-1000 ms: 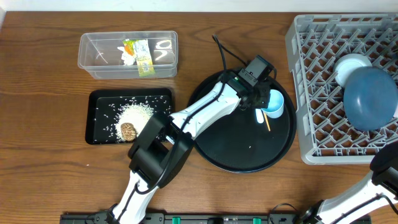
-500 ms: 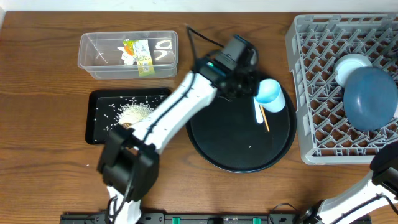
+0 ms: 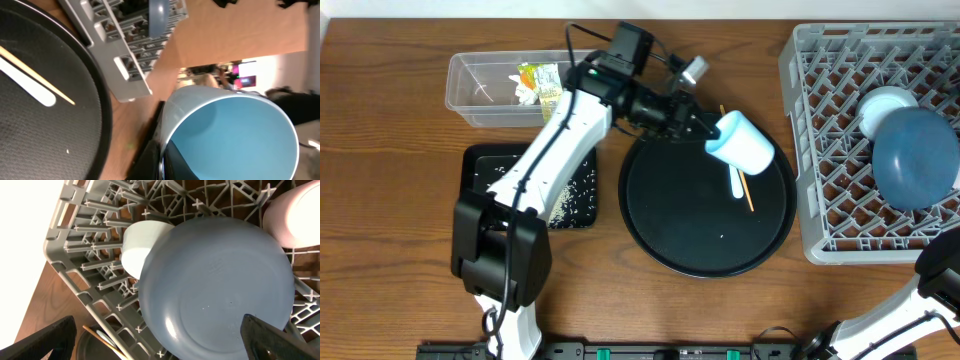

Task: Sort waste into correct bins and load items into the dishwasher rack
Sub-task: 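Close the left gripper on the blue cup's rim and lift it, then carry the blue cup up and reach the right gripper toward it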

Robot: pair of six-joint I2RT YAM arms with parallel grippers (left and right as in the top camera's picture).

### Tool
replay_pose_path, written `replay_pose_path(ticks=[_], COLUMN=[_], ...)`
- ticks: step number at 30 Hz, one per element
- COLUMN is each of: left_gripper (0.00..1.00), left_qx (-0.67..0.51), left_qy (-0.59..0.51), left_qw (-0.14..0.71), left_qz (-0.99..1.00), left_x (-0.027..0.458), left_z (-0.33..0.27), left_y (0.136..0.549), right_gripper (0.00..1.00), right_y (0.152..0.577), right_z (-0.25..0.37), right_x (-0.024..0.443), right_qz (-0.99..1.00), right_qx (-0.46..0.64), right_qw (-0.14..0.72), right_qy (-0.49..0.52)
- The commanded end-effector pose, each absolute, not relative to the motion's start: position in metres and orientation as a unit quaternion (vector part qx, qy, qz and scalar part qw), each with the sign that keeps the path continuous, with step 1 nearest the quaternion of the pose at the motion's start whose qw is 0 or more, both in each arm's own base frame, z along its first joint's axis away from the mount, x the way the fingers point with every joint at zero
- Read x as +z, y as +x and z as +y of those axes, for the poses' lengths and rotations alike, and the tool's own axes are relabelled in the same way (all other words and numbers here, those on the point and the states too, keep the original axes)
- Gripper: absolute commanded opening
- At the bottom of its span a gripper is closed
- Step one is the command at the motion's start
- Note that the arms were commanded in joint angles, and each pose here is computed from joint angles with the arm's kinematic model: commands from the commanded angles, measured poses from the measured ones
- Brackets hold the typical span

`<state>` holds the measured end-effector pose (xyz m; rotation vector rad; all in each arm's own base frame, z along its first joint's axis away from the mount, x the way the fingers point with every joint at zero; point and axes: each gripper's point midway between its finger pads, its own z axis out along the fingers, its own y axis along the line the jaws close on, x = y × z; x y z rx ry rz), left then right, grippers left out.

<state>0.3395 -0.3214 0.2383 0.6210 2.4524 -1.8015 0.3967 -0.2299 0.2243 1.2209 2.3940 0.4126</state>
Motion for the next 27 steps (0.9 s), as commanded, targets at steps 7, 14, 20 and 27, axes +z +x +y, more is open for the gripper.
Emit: replay_pose_path(ticks=[7,14,20,27], left_gripper=[0.07,0.06,0.06,0.06], left_qx=[-0.615,-0.542,-0.543,-0.565], left_qy=[0.18,0.07,0.027,0.002], left_qw=[0.038,0.055,0.068,0.083], left_qz=[0.767,0.835,0.837,0.821], left_x=[0.248,0.22,0.223,0.238], left_z=[-0.284,-0.244,-0.226,-0.23], left_y=[0.36,0.399,0.418,0.436], right_gripper=[0.99,0.99,0.99,0.99], right_y=[0.406,0.398,0.381,0.392], right_z=[-0.235,-0.204,-0.128,-0.019], right_x=[0.238,0.237,0.259,0.287], right_qz=[0.85,0.834,0.796,0.844], right_qx=[0.147,0.222,0.392,0.48], right_qw=[0.24,0.192,0.085,0.093], right_qy=[0.445,0.467,0.454,0.22])
